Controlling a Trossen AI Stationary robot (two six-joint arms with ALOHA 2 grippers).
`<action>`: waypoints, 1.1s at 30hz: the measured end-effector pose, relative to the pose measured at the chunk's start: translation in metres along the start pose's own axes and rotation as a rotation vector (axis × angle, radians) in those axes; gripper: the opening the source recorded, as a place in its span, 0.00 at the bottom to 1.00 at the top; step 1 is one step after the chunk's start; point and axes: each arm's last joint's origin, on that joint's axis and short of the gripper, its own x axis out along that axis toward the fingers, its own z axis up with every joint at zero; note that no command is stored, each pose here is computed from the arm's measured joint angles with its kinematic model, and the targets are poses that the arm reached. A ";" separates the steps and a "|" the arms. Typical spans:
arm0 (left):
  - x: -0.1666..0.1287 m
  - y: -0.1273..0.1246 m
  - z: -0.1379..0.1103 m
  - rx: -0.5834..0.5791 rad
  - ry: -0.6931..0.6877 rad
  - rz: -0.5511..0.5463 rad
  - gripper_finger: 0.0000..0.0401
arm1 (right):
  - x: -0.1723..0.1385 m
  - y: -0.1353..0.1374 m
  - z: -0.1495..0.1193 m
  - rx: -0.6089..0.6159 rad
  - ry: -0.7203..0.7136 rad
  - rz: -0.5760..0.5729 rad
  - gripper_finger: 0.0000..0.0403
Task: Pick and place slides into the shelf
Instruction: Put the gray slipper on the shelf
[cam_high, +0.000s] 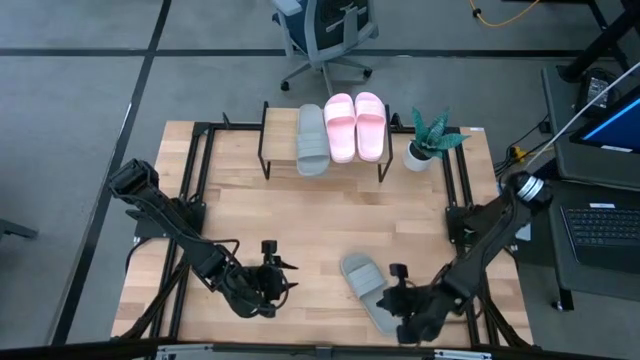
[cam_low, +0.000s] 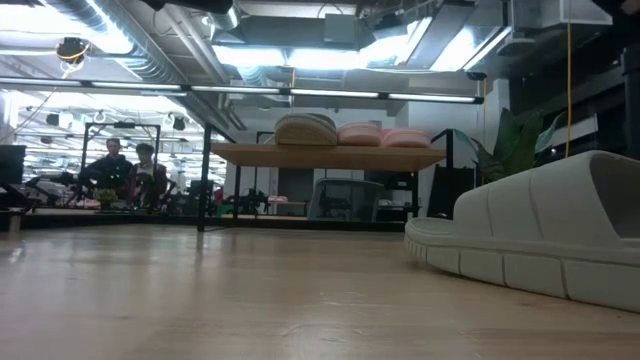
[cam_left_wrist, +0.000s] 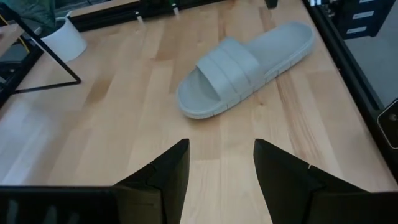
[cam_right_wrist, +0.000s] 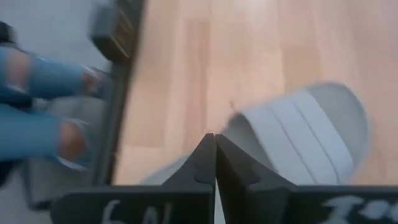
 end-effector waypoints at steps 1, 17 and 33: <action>0.000 0.000 0.000 0.005 0.000 0.001 0.42 | 0.004 0.002 0.000 -0.002 0.027 -0.025 0.02; -0.001 -0.001 -0.002 0.036 0.009 0.004 0.42 | 0.033 0.006 0.001 -0.045 0.082 -0.213 0.02; -0.001 -0.001 -0.002 0.040 0.013 0.005 0.42 | 0.033 0.001 0.000 -0.088 0.145 -0.218 0.03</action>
